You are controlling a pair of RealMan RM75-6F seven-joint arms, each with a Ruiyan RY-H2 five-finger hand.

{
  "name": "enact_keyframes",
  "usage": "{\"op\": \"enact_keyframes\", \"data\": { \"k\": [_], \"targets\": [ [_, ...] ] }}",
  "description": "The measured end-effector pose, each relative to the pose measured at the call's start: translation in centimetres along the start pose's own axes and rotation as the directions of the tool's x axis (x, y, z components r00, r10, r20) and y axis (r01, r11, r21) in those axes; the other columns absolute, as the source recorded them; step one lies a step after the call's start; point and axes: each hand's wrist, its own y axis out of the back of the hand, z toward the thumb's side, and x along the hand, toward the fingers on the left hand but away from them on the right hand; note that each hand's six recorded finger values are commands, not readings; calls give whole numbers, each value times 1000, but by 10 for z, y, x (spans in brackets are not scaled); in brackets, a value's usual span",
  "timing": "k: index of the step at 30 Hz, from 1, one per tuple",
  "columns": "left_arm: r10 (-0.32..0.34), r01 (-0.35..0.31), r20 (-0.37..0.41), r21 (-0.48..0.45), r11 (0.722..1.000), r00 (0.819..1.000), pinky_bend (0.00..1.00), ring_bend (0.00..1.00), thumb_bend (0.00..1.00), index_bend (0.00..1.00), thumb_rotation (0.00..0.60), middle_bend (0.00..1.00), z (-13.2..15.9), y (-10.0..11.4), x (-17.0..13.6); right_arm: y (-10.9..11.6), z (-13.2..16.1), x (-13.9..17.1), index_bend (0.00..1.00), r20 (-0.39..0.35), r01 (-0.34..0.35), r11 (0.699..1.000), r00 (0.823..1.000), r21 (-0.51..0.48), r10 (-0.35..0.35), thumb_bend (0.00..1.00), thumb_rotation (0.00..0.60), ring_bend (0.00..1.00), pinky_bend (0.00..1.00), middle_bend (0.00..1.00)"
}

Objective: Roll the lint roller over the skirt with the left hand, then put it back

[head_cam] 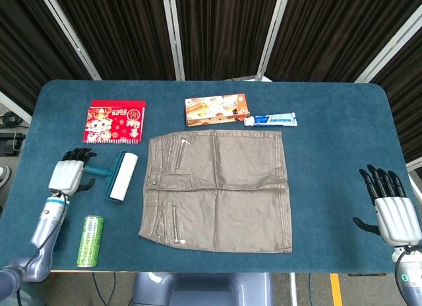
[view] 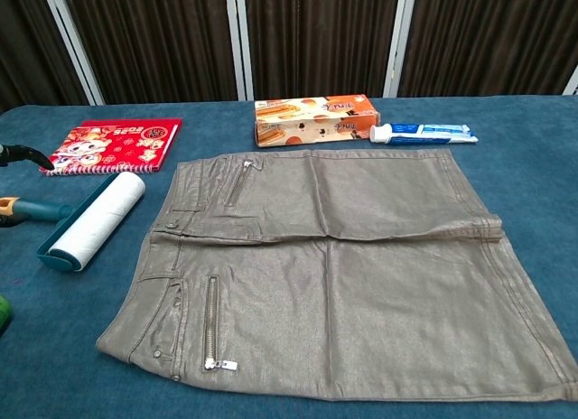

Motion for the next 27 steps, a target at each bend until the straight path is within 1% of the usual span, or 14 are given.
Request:
{"op": "enact_keyframes", "data": {
  "k": [9, 14, 17, 27],
  "targets": [
    [-25, 25, -4, 8, 1000, 1000, 213, 163, 347, 292, 600, 195, 5, -16, 13, -3, -1, -1, 0, 4, -10, 1000, 1000, 6, 10, 0, 600, 0, 0, 0],
    [-26, 26, 5, 10, 1000, 1000, 248, 182, 380, 318, 600, 213, 8, -21, 17, -4, -2, -2, 0, 9, -11, 1000, 1000, 5, 11, 0, 600, 0, 0, 0],
    [-36, 36, 5, 11, 999, 999, 262, 198, 411, 351, 600, 228, 10, -24, 20, -5, -2, -2, 0, 10, -15, 1000, 1000, 6, 15, 0, 600, 0, 0, 0],
    [-28, 27, 37, 22, 999, 999, 266, 202, 475, 360, 600, 230, 18, -22, 23, -8, -3, -3, 0, 15, -23, 1000, 1000, 9, 23, 0, 600, 0, 0, 0]
  ]
}}
